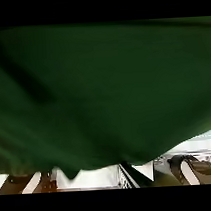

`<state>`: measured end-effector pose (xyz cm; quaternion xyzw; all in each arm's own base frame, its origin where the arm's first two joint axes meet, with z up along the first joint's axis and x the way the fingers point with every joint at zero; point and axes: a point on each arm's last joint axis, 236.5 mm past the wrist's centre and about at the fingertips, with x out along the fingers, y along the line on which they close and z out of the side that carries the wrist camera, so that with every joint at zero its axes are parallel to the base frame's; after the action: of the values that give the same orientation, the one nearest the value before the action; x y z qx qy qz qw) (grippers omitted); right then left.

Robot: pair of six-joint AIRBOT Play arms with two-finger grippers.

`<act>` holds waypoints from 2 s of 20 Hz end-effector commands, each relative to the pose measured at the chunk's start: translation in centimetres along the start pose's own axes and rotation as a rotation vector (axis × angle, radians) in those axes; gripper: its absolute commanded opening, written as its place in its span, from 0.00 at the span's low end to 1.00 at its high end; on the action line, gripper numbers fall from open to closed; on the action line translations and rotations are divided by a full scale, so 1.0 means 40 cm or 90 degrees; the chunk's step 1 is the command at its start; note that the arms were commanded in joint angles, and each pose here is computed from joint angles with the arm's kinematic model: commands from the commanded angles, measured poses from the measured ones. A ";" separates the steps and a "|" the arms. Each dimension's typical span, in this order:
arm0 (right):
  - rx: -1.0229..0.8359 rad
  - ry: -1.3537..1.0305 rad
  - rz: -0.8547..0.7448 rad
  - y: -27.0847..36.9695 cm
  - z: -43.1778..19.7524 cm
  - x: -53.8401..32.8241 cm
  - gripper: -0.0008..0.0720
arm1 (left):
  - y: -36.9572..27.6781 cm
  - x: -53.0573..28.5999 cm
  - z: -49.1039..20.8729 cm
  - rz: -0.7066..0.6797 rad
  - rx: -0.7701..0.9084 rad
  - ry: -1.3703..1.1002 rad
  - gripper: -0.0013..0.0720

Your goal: Fold the shirts.

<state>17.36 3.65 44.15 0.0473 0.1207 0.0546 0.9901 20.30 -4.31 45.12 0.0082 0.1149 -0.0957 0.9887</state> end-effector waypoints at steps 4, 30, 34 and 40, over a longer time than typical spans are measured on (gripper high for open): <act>0.061 0.248 0.056 -0.035 -0.226 0.309 0.05 | 0.061 0.397 -0.286 0.016 -0.045 0.293 0.04; 0.226 0.806 0.044 -0.243 -1.074 0.946 0.05 | 0.078 0.793 -1.150 -0.077 -0.170 0.860 0.04; 0.253 0.857 0.067 -0.211 -1.081 0.905 0.87 | 0.054 0.706 -1.179 -0.098 -0.179 0.976 0.98; 0.216 0.708 -0.092 -0.413 -0.843 0.728 0.87 | 0.215 0.669 -1.001 0.023 -0.223 0.777 0.98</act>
<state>41.17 -2.32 -0.59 0.1719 0.6691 0.0437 0.7217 38.60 -2.38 -2.95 -0.0795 0.7169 -0.0730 0.6887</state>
